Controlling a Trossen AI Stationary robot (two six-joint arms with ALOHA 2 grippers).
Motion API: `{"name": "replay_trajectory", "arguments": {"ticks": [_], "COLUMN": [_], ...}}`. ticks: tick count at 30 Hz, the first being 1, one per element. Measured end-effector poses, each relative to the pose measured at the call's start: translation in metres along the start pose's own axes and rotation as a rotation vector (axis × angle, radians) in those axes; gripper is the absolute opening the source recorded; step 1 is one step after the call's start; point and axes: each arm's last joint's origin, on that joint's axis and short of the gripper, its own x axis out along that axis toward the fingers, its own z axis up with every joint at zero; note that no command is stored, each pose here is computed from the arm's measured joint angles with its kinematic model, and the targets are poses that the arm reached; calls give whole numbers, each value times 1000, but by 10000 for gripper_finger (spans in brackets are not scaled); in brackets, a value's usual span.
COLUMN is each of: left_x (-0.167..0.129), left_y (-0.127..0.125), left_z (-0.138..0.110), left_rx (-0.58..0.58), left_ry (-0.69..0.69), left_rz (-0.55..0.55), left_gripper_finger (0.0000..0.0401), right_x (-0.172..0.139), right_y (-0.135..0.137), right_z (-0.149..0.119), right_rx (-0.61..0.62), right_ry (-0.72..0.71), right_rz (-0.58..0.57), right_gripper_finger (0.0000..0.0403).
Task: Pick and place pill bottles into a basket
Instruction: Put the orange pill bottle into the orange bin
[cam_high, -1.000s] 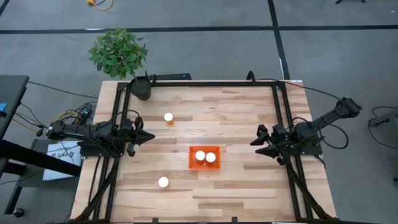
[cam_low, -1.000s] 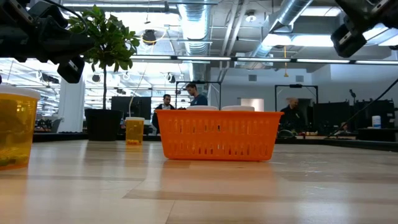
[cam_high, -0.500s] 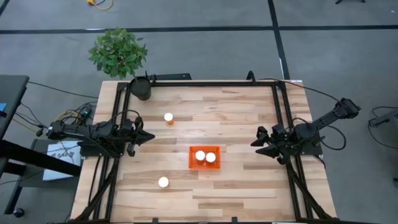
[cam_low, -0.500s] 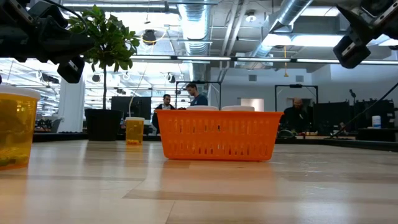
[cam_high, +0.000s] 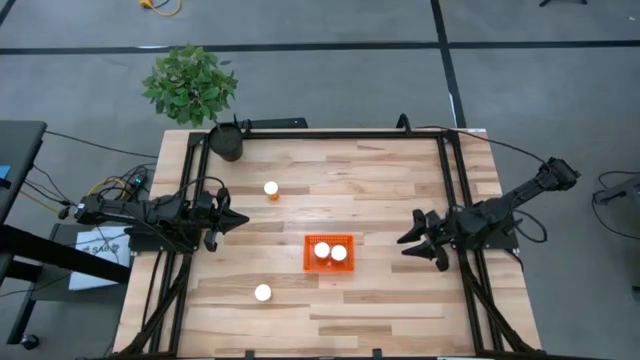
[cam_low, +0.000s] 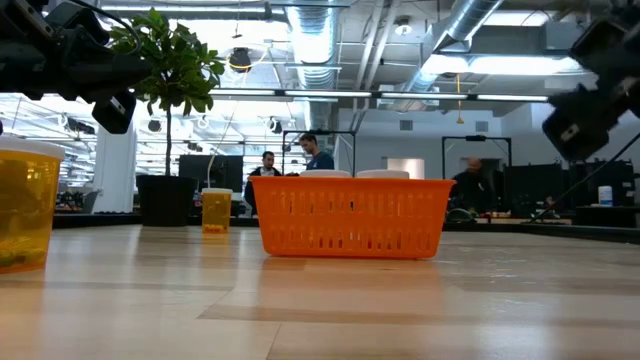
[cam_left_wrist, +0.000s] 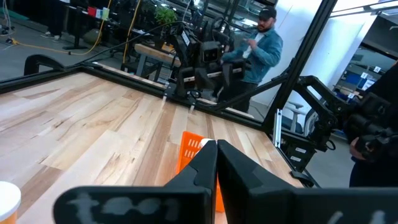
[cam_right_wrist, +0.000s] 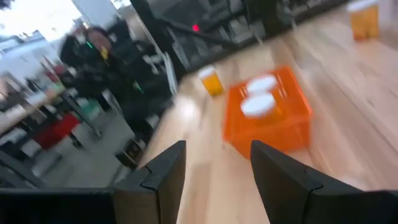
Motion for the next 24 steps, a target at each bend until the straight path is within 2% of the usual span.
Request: {"name": "replay_trajectory", "arguments": {"ticks": [6, 16, 24], "left_x": [0, 0, 0], "left_y": [0, 0, 0], "left_z": [0, 0, 0], "left_rx": [0, 0, 0], "left_ry": [0, 0, 0], "left_rz": [0, 0, 0], "left_gripper_finger": [0, 0, 0], "right_x": [-1, 1, 5], "right_y": [-6, -7, -10], "right_z": [-10, -14, -22], "right_rx": [-16, -69, -133], "right_ry": [106, 149, 241], "right_rz": [-58, -59, -86], "right_gripper_finger": [171, 171, 171]}}
